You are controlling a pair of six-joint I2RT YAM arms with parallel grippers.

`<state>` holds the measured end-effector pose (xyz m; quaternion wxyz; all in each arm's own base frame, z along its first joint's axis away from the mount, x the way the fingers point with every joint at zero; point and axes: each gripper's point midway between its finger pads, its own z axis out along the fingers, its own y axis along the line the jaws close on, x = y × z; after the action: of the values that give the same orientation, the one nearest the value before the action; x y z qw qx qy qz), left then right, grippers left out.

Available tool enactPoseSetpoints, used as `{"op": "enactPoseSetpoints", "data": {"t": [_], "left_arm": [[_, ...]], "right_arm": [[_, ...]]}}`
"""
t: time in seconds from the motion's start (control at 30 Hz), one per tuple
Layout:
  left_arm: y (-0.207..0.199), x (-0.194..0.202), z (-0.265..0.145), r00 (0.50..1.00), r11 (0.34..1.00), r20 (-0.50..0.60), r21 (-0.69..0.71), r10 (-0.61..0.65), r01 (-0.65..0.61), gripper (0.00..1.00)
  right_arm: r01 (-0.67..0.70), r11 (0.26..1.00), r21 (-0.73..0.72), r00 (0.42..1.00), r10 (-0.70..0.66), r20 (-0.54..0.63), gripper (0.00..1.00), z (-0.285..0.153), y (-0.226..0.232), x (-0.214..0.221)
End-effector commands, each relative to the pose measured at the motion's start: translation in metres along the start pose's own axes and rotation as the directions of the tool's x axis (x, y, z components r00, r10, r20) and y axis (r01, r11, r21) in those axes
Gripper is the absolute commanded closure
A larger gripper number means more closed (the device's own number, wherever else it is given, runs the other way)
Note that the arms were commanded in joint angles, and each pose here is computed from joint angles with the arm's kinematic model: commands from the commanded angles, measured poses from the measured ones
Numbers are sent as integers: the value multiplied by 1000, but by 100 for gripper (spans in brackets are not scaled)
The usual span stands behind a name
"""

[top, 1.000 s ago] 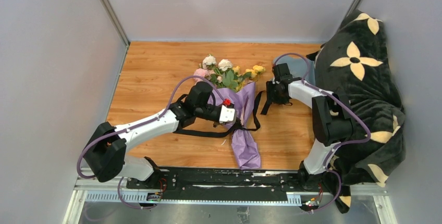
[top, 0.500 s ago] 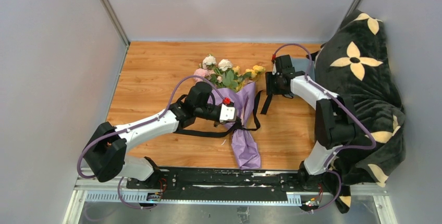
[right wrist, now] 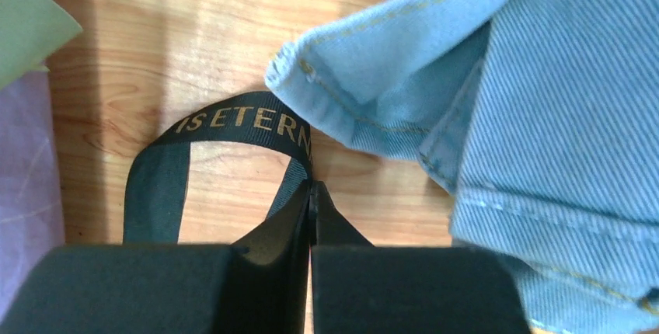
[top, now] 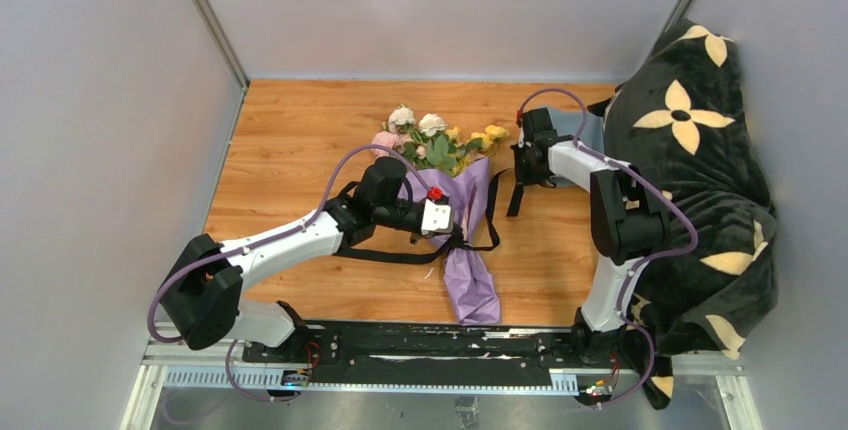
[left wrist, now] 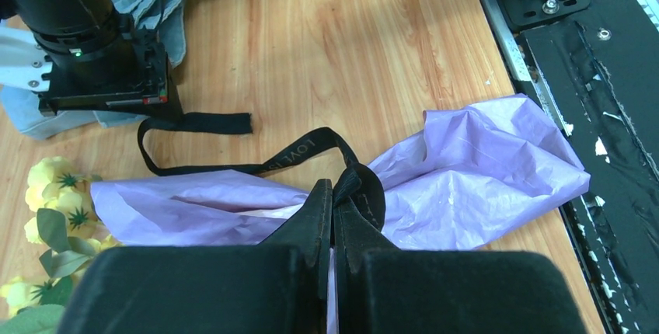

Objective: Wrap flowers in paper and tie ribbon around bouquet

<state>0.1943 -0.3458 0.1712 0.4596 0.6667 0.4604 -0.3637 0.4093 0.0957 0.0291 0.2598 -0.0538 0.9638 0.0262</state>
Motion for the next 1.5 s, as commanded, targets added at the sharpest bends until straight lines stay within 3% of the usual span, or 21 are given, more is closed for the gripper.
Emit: {"op": "enactPoseSetpoints", "data": {"t": [0.0, 0.13, 0.23, 0.33, 0.47, 0.63, 0.73, 0.87, 0.9, 0.93, 1.03, 1.2, 1.33, 1.47], "left_arm": [[0, -9, -2, 999, 999, 23, -9, 48, -48, 100], [0, -5, -3, 994, 994, 15, -8, 107, -107, 100], [-4, 0, -4, 985, 985, 12, 2, 171, -171, 100], [-11, 2, -8, 970, 970, 18, 11, 243, -244, 100], [-9, 5, -14, 958, 957, -13, -21, 288, -288, 100], [-22, 10, -22, 949, 950, -23, 5, 314, -314, 100], [-30, 12, -25, 951, 951, -24, 23, 309, -309, 100], [-34, 14, -28, 954, 955, -36, 29, 297, -296, 100], [-35, 15, -29, 956, 957, -39, 30, 290, -289, 100], [-36, 16, -29, 958, 958, -40, 32, 285, -284, 100], [-39, 17, -29, 964, 965, -40, 32, 263, -262, 100], [-22, 10, -30, 986, 984, -43, -73, 159, -162, 100], [-16, 6, -31, 995, 989, -30, -112, 91, -94, 100], [-13, 6, -30, 999, 991, -28, -129, 36, -39, 100]], "right_arm": [[19, 998, 56, 1000, -20, 17, 100, -36, -19, -1], [135, 991, -3, 965, -130, 229, 100, -120, 7, -49], [362, 928, -94, 849, -286, 444, 100, -185, 90, -79], [536, 792, -294, 762, -303, 573, 100, -238, 195, -81], [614, 653, -444, 755, -321, 571, 100, -263, 280, -56], [614, 613, -496, 771, -333, 543, 100, -261, 319, -37], [608, 595, -525, 784, -350, 512, 97, -255, 331, -28], [613, 598, -516, 785, -386, 485, 53, -254, 324, -30], [606, 610, -510, 788, -374, 489, 29, -257, 316, -36], [599, 620, -507, 790, -356, 499, 21, -262, 308, -43], [620, 617, -485, 760, -319, 567, 20, -283, 280, -62], [657, 534, -532, 712, -208, 670, 21, -303, 223, -54], [719, 368, -590, 667, -127, 734, 28, -286, 200, 7], [781, 311, -542, 604, -152, 783, 30, -262, 196, 59]]}}
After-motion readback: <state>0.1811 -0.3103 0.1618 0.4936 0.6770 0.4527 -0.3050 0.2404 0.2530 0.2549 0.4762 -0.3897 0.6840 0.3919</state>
